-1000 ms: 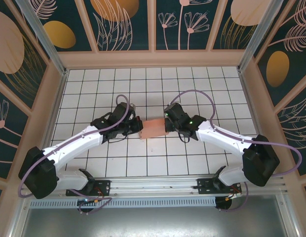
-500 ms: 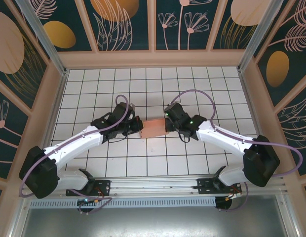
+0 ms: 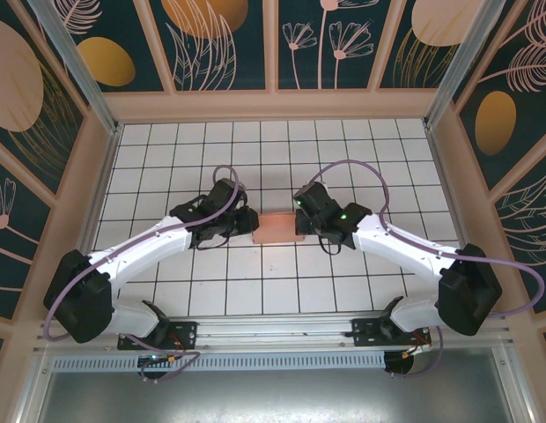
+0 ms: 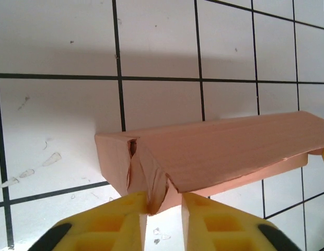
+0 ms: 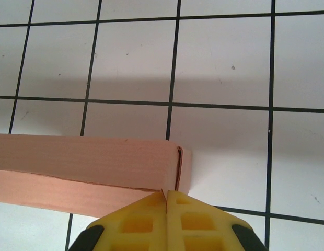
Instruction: Fold the paper box
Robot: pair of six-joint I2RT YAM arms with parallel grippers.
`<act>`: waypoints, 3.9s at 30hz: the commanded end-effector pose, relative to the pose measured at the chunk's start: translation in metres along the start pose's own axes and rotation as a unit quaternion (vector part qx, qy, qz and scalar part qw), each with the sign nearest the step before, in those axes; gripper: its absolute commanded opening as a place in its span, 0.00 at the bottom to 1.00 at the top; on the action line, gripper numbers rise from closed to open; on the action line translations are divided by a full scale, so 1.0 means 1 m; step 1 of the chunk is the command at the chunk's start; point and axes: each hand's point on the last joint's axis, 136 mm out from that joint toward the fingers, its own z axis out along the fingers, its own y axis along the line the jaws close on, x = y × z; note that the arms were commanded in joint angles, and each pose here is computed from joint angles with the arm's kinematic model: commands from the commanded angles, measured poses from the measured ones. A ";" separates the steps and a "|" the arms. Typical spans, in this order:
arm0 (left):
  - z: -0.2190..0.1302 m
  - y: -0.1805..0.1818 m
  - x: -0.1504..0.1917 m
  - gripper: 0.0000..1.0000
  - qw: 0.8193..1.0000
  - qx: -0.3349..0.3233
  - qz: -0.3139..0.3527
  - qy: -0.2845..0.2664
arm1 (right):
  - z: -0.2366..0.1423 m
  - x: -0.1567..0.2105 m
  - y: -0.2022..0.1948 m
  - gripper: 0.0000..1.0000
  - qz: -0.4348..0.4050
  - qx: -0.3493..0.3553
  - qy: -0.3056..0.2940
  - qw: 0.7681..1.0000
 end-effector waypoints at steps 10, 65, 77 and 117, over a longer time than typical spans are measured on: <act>-0.020 0.001 -0.016 0.48 0.998 -0.039 0.048 -0.020 | -0.013 -0.017 0.010 0.00 0.030 -0.010 -0.010 0.999; 0.016 0.010 -0.049 0.17 0.984 -0.114 0.134 -0.018 | 0.007 -0.028 -0.005 0.00 0.052 0.002 0.043 0.998; 0.018 0.003 -0.048 0.03 0.988 -0.096 0.116 -0.015 | 0.008 -0.027 -0.006 0.00 0.049 0.002 0.043 0.998; 0.006 -0.020 -0.058 0.00 1.000 0.003 -0.017 0.015 | 0.015 -0.029 -0.017 0.00 0.011 0.039 0.034 0.999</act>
